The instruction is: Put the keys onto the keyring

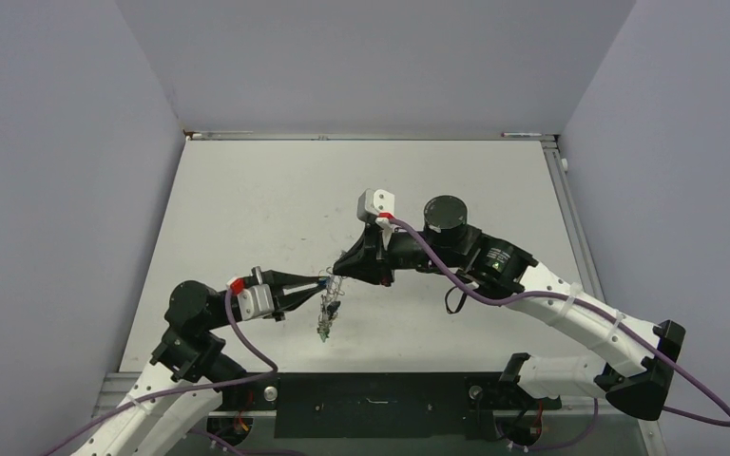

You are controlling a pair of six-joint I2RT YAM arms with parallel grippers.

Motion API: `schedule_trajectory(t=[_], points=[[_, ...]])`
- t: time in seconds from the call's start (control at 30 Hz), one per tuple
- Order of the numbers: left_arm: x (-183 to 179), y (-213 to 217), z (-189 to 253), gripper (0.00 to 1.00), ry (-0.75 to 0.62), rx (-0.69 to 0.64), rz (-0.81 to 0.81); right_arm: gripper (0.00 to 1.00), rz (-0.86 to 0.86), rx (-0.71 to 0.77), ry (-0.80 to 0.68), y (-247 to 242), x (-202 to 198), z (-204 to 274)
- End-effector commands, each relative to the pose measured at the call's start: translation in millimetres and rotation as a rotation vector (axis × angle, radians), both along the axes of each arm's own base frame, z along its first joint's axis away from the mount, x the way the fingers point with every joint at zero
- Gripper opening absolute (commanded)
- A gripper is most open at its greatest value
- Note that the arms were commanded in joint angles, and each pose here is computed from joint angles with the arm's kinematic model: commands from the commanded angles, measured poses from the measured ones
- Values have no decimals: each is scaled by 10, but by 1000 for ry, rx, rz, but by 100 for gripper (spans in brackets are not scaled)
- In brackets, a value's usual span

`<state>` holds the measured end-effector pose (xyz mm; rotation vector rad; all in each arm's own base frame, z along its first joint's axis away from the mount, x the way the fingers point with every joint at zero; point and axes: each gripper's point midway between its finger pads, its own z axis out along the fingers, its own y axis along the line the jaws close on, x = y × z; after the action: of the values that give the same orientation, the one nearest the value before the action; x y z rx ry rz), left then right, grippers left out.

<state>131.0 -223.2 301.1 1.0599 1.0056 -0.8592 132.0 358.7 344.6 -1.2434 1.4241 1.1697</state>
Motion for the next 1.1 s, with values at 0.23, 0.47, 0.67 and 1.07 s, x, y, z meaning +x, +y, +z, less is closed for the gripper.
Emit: schedule_trajectory(t=[0.23, 0.47, 0.67, 1.07], points=[[-3, 105, 61, 41, -11, -2, 60, 5, 20, 161, -112, -38, -16, 527], [5, 207, 333, 40, -14, -61, 121, 5, 56, 105, -104, -50, -70, 415], [-113, 211, 655, 44, -7, -162, 76, 5, 76, 101, -132, -63, -92, 420], [-219, 25, 730, 23, 128, -183, -77, 5, 75, 127, -161, -63, -93, 566]])
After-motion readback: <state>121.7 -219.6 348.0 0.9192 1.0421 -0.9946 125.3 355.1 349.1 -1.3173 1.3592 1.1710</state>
